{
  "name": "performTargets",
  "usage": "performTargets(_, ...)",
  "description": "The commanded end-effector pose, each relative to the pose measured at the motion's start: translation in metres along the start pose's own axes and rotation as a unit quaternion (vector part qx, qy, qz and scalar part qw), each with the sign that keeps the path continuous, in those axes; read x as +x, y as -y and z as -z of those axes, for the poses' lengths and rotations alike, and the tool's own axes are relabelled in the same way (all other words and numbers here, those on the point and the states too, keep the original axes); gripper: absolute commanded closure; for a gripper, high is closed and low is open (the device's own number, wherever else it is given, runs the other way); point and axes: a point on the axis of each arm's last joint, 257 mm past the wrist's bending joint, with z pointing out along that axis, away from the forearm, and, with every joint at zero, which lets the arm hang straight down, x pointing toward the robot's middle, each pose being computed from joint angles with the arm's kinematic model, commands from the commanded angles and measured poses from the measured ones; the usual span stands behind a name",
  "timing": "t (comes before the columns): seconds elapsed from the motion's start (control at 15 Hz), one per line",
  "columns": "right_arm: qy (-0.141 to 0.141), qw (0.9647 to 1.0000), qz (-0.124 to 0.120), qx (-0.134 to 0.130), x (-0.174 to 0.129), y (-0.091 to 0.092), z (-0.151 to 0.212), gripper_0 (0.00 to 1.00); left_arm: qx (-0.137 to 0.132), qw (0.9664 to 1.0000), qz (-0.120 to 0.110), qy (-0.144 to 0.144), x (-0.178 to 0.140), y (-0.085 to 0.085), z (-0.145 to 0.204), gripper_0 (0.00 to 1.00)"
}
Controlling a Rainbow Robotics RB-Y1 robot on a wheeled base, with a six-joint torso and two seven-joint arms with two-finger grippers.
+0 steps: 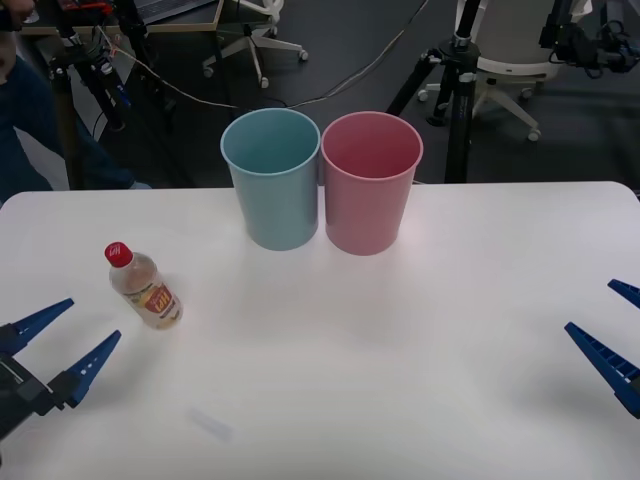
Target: Grasp the object on the table and drop it into the matching bin: aluminum can to the light blue bin, PET bottle to the pink bin.
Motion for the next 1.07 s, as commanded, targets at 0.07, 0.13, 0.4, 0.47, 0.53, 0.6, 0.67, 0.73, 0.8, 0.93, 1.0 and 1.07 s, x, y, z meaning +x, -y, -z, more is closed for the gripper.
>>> performTargets(0.07,0.000,1.0000,0.000,0.000,0.000,0.000,0.000,0.00,0.013,0.9998,0.016,0.003,0.013,0.007,-0.024,0.00)
performTargets(0.13,0.000,1.0000,0.000,0.000,0.000,0.000,0.000,0.00,0.018,0.9998,0.010,0.002,0.013,0.008,-0.032,0.00)
performTargets(0.4,0.000,1.0000,0.000,0.000,0.000,0.000,0.000,0.00,0.010,0.9999,0.003,-0.006,0.018,0.007,-0.050,0.00)
performTargets(0.47,0.000,1.0000,0.000,0.000,0.000,0.000,0.000,0.00,0.007,0.9999,-0.003,-0.009,0.016,0.003,-0.055,0.00)
performTargets(0.53,0.000,1.0000,0.000,0.000,0.000,0.000,0.000,0.00,0.003,0.9999,-0.007,-0.011,0.016,0.000,-0.058,0.00)
performTargets(0.6,0.000,1.0000,0.000,0.000,0.000,0.000,0.000,0.00,0.000,0.9999,-0.009,-0.010,0.014,-0.003,-0.061,0.00)
performTargets(0.67,0.000,1.0000,0.000,0.000,0.000,0.000,0.000,0.00,0.000,0.9999,-0.007,-0.009,0.012,-0.003,-0.067,0.00)
performTargets(0.73,0.000,1.0000,0.000,0.000,0.000,0.000,0.000,0.00,-0.004,0.9999,-0.009,-0.009,0.011,-0.005,-0.072,0.00)
performTargets(0.8,0.000,1.0000,0.000,0.000,0.000,0.000,0.000,0.00,-0.007,0.9999,-0.009,-0.010,0.011,-0.005,-0.080,0.00)
performTargets(0.93,0.000,1.0000,0.000,0.000,0.000,0.000,0.000,0.00,-0.012,0.9998,-0.008,-0.011,0.009,-0.007,-0.090,0.00)
performTargets(1.0,0.000,1.0000,0.000,0.000,0.000,0.000,0.000,0.00,-0.016,0.9998,-0.007,-0.013,0.009,-0.007,-0.098,0.00)
performTargets(1.07,0.000,1.0000,0.000,0.000,0.000,0.000,0.000,0.00,-0.019,0.9997,-0.005,-0.014,0.010,-0.008,-0.103,0.00)
